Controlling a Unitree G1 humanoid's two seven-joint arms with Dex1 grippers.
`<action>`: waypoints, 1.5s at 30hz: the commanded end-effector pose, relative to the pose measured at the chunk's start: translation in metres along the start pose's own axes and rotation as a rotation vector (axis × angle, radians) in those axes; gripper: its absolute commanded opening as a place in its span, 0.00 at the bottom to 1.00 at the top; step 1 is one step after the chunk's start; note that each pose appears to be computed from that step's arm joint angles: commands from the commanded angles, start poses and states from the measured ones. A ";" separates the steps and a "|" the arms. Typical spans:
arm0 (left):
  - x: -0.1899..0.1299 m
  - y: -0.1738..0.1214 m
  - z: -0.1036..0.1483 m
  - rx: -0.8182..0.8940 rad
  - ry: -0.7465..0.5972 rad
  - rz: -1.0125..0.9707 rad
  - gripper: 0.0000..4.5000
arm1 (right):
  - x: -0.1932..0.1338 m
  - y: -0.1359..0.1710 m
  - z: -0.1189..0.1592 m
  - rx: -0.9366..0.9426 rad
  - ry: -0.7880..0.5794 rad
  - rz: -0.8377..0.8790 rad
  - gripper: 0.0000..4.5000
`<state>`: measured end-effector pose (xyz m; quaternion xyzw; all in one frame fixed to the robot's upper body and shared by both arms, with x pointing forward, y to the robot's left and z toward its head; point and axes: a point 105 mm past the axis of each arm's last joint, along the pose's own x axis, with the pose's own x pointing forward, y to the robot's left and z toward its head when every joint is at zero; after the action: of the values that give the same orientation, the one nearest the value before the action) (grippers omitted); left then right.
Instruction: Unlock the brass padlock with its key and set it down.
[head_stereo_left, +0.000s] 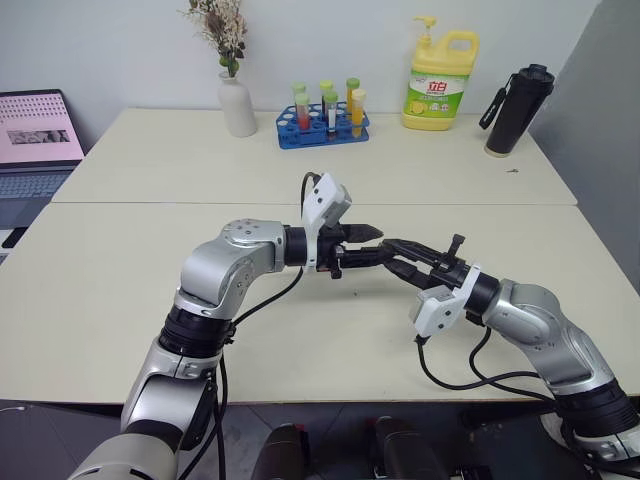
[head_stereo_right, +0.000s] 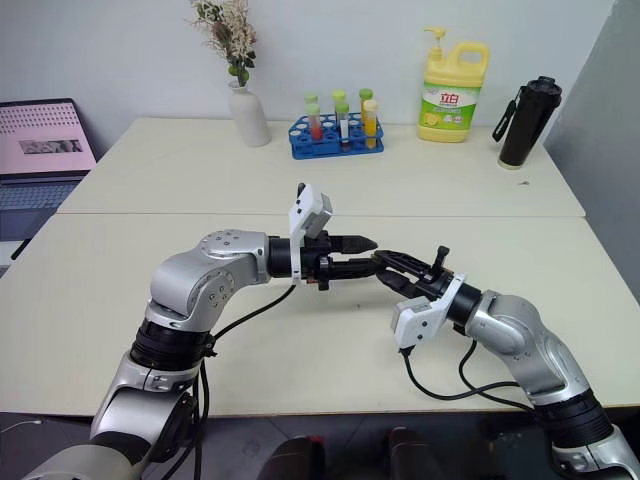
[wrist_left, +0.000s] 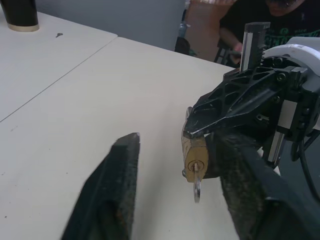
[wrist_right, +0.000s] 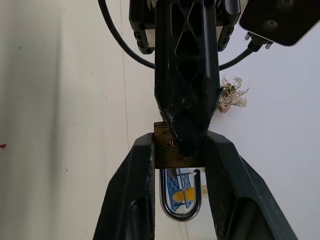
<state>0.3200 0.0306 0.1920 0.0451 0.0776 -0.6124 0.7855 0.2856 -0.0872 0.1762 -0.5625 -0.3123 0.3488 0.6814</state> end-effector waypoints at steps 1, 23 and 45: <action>0.003 -0.006 0.009 0.050 -0.006 -0.033 0.24 | -0.001 -0.012 0.005 -0.027 -0.023 -0.036 0.21; -0.001 -0.006 0.008 0.048 -0.019 -0.068 0.04 | -0.037 -0.037 -0.017 0.199 0.097 -0.107 0.67; -0.002 -0.025 0.019 0.125 -0.038 -0.224 0.04 | -0.038 -0.029 0.029 0.961 0.010 0.195 0.00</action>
<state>0.3054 0.0257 0.1988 0.0581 0.0577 -0.6854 0.7236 0.2468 -0.1107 0.2018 -0.2150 -0.0454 0.5063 0.8339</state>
